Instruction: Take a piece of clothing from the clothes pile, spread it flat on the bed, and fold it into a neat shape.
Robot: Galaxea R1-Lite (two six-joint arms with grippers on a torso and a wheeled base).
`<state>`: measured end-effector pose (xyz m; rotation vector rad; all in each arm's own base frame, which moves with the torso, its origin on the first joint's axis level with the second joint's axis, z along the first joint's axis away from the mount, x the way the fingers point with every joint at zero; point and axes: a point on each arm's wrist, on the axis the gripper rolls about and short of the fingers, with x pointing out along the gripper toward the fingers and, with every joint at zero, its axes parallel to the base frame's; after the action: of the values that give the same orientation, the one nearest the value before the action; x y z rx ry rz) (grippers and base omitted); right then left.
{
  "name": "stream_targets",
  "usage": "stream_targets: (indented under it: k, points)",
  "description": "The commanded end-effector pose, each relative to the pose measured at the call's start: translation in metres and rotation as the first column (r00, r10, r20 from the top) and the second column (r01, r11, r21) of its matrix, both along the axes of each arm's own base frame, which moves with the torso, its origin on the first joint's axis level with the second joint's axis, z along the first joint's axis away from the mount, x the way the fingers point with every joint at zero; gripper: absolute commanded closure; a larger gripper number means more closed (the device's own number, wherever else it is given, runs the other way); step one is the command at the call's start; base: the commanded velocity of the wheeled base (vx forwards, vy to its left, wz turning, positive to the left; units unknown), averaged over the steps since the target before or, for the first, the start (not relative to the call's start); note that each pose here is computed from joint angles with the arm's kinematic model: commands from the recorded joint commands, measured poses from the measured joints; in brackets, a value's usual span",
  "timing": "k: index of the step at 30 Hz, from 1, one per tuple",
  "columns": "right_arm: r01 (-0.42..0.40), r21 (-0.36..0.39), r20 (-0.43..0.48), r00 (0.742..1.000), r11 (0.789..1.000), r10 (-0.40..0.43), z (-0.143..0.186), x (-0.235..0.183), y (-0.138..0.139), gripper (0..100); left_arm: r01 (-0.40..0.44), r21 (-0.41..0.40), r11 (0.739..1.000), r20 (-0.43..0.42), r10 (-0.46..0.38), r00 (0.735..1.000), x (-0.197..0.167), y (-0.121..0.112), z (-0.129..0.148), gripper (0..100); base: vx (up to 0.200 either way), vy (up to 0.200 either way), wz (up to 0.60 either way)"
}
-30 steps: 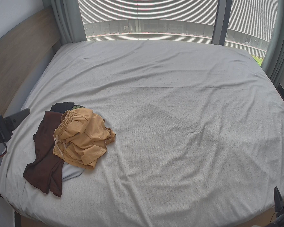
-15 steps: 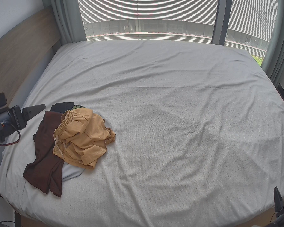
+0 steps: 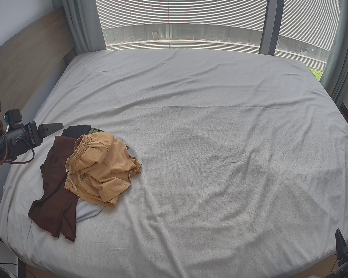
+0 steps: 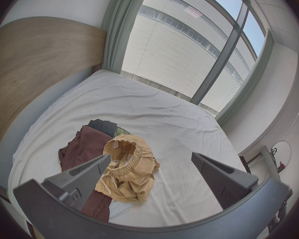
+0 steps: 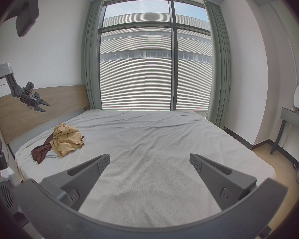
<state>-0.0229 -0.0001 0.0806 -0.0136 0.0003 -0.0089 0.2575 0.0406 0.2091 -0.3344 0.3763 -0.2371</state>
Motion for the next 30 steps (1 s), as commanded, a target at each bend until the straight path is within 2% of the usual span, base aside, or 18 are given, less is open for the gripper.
stream_targets:
  k: [1, 7, 20, 30]
  points:
    - [0.000, 0.000, -0.003, 1.000, 1.000, 0.000, -0.005, 0.000, 0.000, 0, 0.014, -0.014, 1.000, -0.048, -0.014, 0.999, 0.029, 0.006, -0.018, 0, 0.000, 0.000, 0.00]
    - [-0.001, 0.000, -0.001, 1.000, 1.000, 0.001, -0.005, 0.000, 0.000, 0, 0.071, -0.046, 0.996, -0.069, -0.074, 0.995, 0.047, 0.006, -0.030, 0, 0.000, 0.000, 0.00]
    - [-0.001, 0.000, -0.001, 1.000, 1.000, 0.001, -0.005, 0.000, 0.000, 0, 0.104, -0.073, 0.992, -0.120, -0.112, 0.986, 0.074, 0.008, -0.053, 0, 0.000, 0.000, 0.00]
    - [-0.001, 0.000, -0.001, 1.000, 1.000, 0.001, -0.005, 0.000, 0.000, 0, 0.144, -0.075, 0.987, -0.141, -0.153, 0.978, 0.095, -0.007, -0.070, 0, 0.000, 0.000, 0.00]
